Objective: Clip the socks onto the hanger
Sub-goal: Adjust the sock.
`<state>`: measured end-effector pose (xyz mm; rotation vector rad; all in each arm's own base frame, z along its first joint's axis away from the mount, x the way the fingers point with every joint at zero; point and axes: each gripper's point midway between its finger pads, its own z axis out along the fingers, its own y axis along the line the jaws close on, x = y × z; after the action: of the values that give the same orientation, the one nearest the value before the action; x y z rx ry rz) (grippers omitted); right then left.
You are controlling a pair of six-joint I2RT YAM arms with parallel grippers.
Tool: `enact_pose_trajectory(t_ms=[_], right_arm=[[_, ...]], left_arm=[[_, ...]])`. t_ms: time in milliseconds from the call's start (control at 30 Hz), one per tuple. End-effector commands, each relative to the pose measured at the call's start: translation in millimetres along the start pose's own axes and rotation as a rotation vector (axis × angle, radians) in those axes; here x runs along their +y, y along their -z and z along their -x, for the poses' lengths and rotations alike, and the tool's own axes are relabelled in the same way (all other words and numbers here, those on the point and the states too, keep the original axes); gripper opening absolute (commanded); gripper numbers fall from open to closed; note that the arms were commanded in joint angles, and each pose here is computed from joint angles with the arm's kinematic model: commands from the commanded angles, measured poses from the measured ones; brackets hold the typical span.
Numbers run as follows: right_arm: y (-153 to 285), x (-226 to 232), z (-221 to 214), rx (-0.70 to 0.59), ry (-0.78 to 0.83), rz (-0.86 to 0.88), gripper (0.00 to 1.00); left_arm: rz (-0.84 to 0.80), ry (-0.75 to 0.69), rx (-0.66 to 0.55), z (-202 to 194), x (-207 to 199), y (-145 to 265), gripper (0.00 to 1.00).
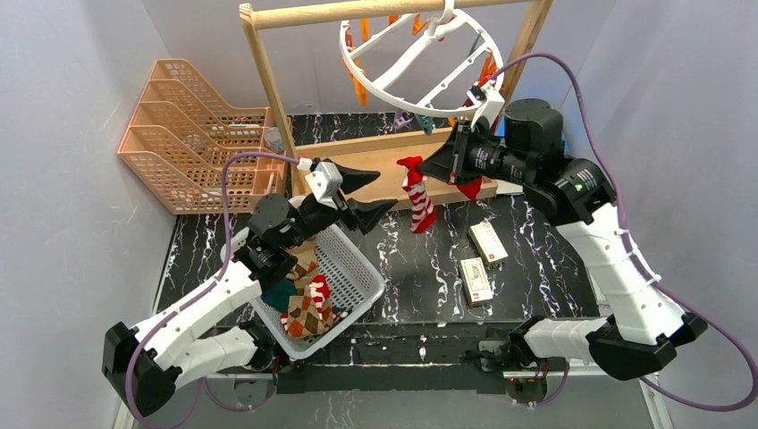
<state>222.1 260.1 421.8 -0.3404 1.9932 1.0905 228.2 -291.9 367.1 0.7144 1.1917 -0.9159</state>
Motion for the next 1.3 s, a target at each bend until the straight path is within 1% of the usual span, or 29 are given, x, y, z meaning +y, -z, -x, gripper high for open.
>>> enact_pose_trajectory(t_ms=[0, 67, 167, 333, 400, 500, 667, 700, 1033, 1267], right_arm=[[-1, -21, -13, 0.062, -0.03, -0.113, 0.01], [-2, -25, -13, 0.063, -0.044, -0.137, 0.01], [-3, -32, -14, 0.058, -0.066, -0.174, 0.01], [-6, -37, -14, 0.033, -0.114, -0.196, 0.01], [-8, -36, -13, 0.024, -0.128, -0.192, 0.01], [-12, -36, -13, 0.024, -0.143, -0.185, 0.01], [-11, -36, -15, 0.02, -0.159, -0.183, 0.01], [-11, -37, -15, 0.02, -0.16, -0.187, 0.01], [-11, -35, -16, 0.017, -0.173, -0.174, 0.01], [-11, -34, -16, 0.015, -0.181, -0.172, 0.01]], left_arm=[[-0.072, -0.067, -0.115, 45, -14, -7, 0.62], [-0.101, -0.113, -0.117, 45, -20, -11, 0.64], [-0.133, -0.231, -0.112, 42, -28, -16, 0.68], [-0.159, -0.364, -0.017, 19, -38, -24, 0.68], [-0.136, -0.404, 0.011, 12, -37, -27, 0.65], [-0.086, -0.465, 0.05, 3, -35, -37, 0.54], [0.062, -0.508, 0.028, 14, -18, -45, 0.36], [0.087, -0.502, 0.015, 17, -15, -43, 0.35], [0.114, -0.512, 0.026, 15, -11, -45, 0.33], [0.088, -0.516, 0.051, 6, -16, -46, 0.41]])
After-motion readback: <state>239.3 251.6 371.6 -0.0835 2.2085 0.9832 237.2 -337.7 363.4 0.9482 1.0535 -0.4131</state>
